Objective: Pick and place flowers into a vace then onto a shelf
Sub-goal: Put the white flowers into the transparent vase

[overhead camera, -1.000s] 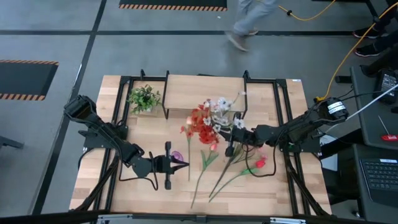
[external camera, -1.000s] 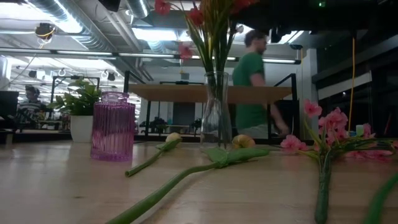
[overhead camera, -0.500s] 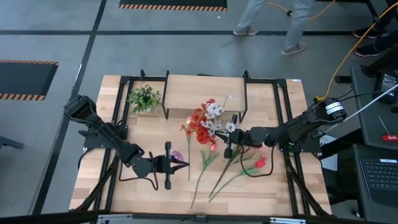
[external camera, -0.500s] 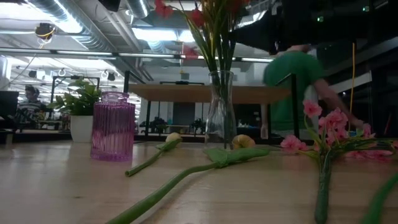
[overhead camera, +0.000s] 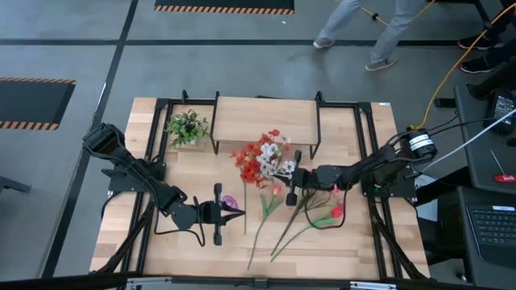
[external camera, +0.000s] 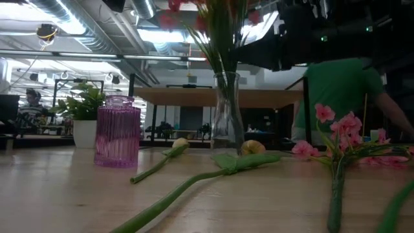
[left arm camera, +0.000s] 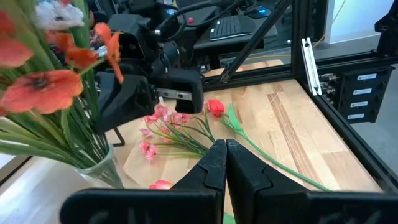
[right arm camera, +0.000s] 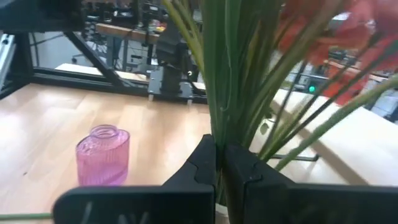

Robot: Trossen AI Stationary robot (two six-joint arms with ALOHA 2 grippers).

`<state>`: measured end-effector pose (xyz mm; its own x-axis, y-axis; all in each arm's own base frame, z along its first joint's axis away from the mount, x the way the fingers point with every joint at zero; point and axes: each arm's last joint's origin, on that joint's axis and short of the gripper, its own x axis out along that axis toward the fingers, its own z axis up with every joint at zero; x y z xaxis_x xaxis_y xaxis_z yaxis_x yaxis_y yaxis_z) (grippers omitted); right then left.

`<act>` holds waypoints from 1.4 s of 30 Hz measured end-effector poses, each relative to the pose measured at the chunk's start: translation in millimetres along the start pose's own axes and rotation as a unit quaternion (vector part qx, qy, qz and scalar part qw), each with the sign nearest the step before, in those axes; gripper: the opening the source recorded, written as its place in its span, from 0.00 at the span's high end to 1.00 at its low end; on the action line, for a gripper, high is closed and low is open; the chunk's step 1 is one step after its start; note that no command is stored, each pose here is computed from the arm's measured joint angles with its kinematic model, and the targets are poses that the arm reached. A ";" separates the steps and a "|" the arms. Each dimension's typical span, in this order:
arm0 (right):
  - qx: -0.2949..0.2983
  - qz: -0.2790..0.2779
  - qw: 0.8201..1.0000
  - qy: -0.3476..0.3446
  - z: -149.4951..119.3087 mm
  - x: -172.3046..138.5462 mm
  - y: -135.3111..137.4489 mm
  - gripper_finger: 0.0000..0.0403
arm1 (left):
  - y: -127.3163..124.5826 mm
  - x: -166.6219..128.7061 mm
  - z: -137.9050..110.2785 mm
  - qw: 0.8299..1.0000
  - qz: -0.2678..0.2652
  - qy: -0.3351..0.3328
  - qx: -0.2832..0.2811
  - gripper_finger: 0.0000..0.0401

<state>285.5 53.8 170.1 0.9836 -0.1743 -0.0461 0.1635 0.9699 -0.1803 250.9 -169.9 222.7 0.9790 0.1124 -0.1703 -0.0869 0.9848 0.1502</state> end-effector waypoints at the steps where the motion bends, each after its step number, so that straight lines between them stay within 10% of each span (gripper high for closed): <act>1: 0.000 0.002 1.000 0.001 -1.2 0.5 0.5 0.99 | 0.0 0.0 0.0 1.000 0.000 0.000 0.000 0.98; 42: 0.001 0.020 0.999 0.027 -1.5 -4.7 7.4 0.85 | 0.0 0.0 -2.6 1.000 0.000 0.011 0.001 0.99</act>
<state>282.0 61.6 167.5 0.9838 -0.1448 -0.1055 0.1249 0.9764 -0.1761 250.4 -169.6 220.2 0.9746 0.1157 -0.1918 -0.0868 0.9845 0.1527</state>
